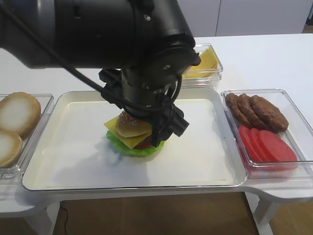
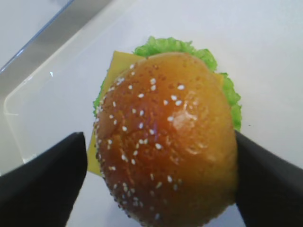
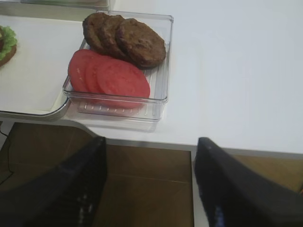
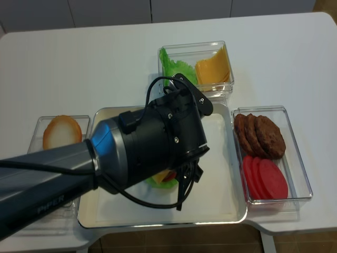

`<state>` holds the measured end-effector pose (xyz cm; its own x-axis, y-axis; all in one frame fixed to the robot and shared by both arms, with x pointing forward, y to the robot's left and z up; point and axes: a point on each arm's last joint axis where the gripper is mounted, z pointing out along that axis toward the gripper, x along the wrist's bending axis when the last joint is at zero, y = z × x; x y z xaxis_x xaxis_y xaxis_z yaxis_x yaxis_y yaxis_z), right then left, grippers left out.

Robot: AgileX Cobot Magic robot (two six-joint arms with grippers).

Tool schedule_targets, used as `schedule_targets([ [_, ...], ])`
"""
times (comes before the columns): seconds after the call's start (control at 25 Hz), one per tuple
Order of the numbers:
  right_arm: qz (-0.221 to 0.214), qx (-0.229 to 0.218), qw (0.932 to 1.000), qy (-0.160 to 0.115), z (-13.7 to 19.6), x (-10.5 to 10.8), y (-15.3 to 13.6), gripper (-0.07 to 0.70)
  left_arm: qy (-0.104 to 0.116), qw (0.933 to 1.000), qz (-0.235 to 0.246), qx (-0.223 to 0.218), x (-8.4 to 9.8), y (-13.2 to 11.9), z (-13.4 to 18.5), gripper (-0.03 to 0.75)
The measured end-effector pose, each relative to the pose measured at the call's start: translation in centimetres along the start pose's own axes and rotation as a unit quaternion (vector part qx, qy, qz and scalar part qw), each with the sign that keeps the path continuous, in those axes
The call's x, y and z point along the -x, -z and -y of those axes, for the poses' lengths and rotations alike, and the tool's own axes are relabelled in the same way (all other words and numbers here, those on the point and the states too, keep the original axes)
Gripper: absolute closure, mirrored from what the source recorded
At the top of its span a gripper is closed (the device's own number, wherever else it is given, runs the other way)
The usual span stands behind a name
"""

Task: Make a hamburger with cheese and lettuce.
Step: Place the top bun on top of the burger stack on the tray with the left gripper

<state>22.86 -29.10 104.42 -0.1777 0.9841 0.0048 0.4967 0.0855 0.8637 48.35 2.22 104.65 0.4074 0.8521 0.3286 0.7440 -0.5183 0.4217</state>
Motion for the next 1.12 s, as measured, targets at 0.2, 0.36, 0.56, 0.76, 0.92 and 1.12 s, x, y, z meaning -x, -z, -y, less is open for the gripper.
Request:
schedule_targets([
  [0.2, 0.000, 0.000, 1.0000, -0.001, 0.0, 0.0, 0.0, 0.185, 0.001, 1.0000, 0.003, -0.001, 0.0, 0.0, 0.0, 0.037],
  [0.36, 0.000, 0.000, 1.0000, -0.001, 0.0, 0.0, 0.0, 0.185, 0.007, 0.9998, 0.016, -0.001, 0.3, 0.0, 0.0, 0.037],
  [0.56, 0.000, 0.000, 1.0000, -0.001, 0.0, 0.0, 0.0, 0.185, 0.011, 0.9996, 0.027, 0.004, 0.4, 0.0, -0.1, 0.037],
  [0.76, 0.000, 0.000, 1.0000, 0.000, 0.0, 0.0, 0.0, 0.185, 0.011, 0.9996, 0.027, 0.004, 0.4, 0.0, -0.1, 0.037],
  [0.92, 0.000, 0.000, 1.0000, 0.000, 0.0, 0.0, 0.0, 0.185, 0.018, 0.9995, 0.025, 0.001, 0.0, -0.3, -0.2, 0.037],
  [1.12, 0.000, 0.000, 1.0000, 0.000, 0.0, 0.0, 0.0, 0.185, 0.029, 0.9994, 0.019, -0.003, -0.9, -0.7, -0.4, 0.037],
])
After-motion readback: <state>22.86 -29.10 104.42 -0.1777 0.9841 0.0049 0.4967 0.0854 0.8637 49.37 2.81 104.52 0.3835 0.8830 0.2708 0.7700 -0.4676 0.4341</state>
